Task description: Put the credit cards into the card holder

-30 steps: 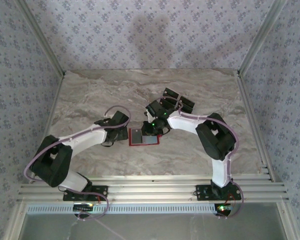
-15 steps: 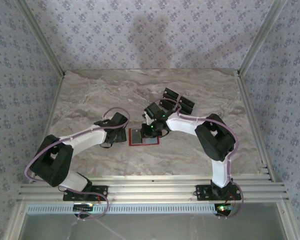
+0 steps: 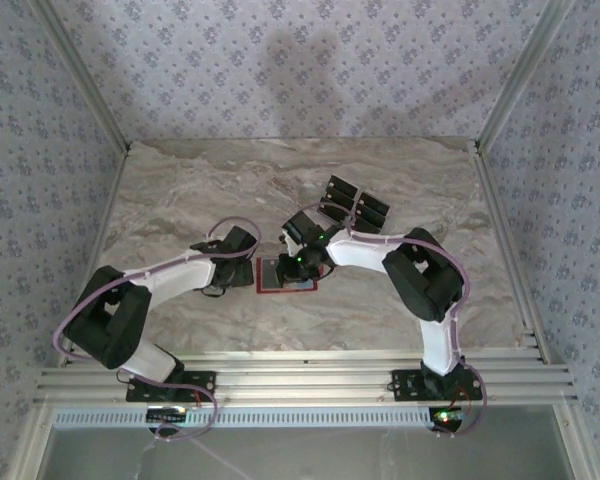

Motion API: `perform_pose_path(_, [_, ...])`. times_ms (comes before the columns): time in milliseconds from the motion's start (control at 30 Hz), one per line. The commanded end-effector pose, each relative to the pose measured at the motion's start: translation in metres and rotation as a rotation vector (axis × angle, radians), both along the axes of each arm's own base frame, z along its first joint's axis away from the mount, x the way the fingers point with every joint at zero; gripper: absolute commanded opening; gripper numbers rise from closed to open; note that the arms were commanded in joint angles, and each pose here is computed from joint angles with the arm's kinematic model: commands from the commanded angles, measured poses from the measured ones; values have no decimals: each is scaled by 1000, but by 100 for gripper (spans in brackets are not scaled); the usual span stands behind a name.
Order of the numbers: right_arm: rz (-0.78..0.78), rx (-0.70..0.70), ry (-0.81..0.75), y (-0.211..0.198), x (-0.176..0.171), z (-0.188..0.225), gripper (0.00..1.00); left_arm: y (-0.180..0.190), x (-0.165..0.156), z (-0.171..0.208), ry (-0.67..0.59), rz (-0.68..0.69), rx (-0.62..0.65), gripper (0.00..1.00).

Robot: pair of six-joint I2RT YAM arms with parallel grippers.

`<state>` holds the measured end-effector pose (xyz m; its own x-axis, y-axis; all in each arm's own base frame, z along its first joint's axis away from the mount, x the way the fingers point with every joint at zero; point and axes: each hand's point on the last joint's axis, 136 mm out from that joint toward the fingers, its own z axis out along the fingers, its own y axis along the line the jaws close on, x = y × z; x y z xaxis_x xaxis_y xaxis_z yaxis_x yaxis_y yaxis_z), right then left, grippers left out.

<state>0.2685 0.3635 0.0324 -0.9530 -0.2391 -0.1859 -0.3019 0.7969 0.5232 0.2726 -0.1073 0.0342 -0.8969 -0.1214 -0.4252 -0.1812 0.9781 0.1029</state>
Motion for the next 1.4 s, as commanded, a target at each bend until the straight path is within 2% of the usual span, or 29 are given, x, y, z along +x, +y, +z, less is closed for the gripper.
perform_pose_path(0, [-2, 33, -33, -1, 6, 28, 16, -4, 1, 3, -6, -6, -13, 99])
perform_pose_path(167, [-40, 18, -84, -23, 17, 48, 27, -10, 3, 16, -38, -28, -42, 99])
perform_pose_path(300, [-79, -10, -112, -38, 17, 52, 38, -17, 4, 20, -45, -51, -61, 99])
perform_pose_path(367, [-88, -46, -99, -50, 11, 39, 42, -23, 5, 21, -50, -67, -70, 99])
perform_pose_path(767, [-71, -100, -95, -64, 30, 16, 46, -55, 9, 20, -40, -131, -67, 99])
perform_pose_path(1100, [-62, -100, -110, -56, 44, 16, 48, -60, 4, 16, -33, -130, -73, 99])
perform_pose_path(1367, [-55, -123, -66, -54, 43, -3, 48, -63, 5, 17, -38, -133, -83, 99])
